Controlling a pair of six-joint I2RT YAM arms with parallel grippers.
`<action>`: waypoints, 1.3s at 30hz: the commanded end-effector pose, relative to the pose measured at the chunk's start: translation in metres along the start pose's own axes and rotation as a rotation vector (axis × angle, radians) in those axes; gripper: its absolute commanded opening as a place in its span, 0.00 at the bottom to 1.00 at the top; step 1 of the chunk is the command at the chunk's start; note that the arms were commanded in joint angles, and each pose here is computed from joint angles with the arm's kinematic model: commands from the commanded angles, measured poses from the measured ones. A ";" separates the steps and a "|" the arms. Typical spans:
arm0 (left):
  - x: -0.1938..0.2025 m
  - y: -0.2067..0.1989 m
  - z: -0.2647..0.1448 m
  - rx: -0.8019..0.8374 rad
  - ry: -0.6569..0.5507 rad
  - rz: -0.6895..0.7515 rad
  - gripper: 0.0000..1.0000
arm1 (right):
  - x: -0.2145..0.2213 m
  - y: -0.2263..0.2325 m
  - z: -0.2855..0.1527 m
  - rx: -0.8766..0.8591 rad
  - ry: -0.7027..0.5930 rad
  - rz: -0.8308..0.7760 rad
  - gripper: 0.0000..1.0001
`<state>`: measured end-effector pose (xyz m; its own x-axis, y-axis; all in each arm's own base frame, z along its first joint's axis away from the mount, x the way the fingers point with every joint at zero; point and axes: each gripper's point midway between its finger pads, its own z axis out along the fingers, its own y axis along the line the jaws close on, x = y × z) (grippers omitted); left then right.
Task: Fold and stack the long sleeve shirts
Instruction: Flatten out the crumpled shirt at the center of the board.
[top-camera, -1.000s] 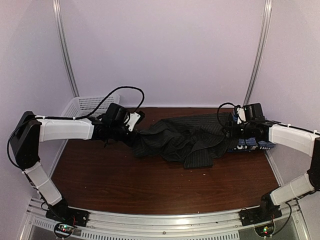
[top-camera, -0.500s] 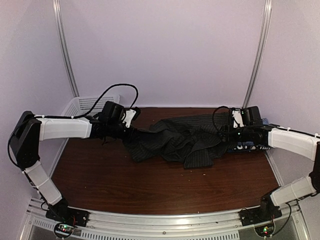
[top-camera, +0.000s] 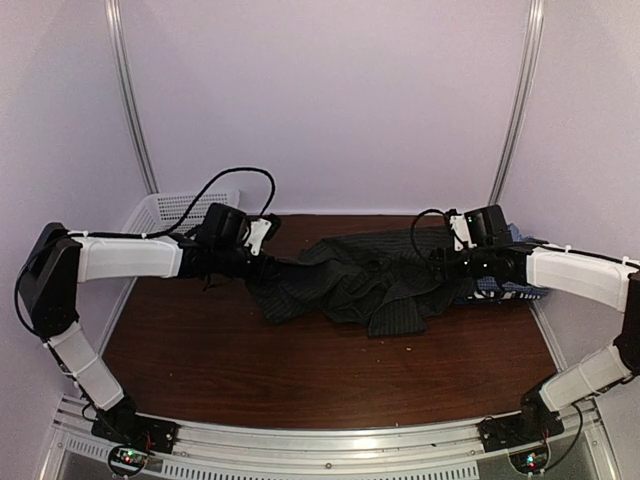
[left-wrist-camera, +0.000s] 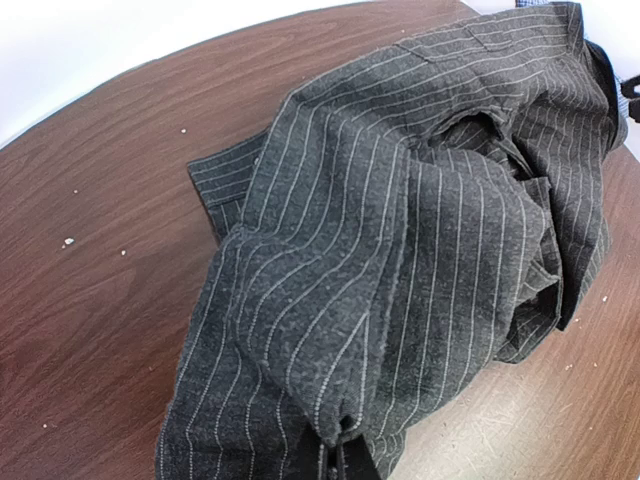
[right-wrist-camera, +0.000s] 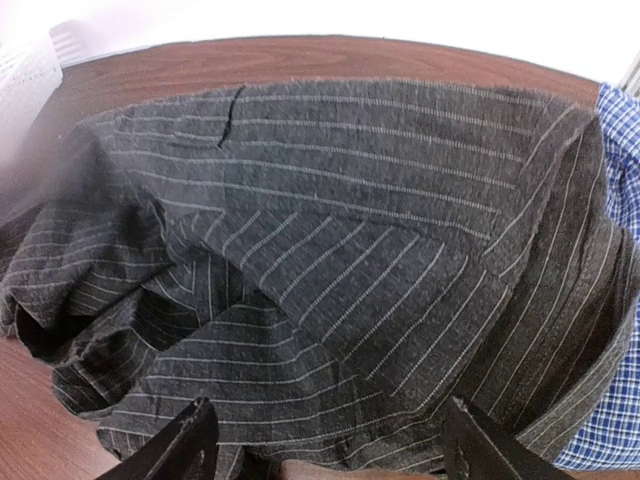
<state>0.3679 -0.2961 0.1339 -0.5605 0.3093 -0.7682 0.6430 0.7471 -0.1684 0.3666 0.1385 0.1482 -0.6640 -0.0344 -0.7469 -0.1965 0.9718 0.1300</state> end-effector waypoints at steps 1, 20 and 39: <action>-0.033 -0.007 -0.019 0.025 -0.093 0.009 0.00 | -0.026 0.001 -0.009 0.085 -0.061 -0.092 0.82; -0.053 -0.011 -0.036 0.023 -0.113 0.010 0.00 | -0.007 0.002 0.047 0.308 0.066 -0.340 0.82; -0.063 0.010 -0.059 -0.112 -0.155 0.009 0.00 | -0.040 0.001 0.036 0.454 0.002 -0.388 0.00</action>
<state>0.3681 -0.2884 0.1788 -0.5288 0.2816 -0.8006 0.6277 0.7647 -0.1456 0.4247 0.1467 0.1152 -0.6592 -0.4416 -0.6086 -0.1282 0.8635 -0.4877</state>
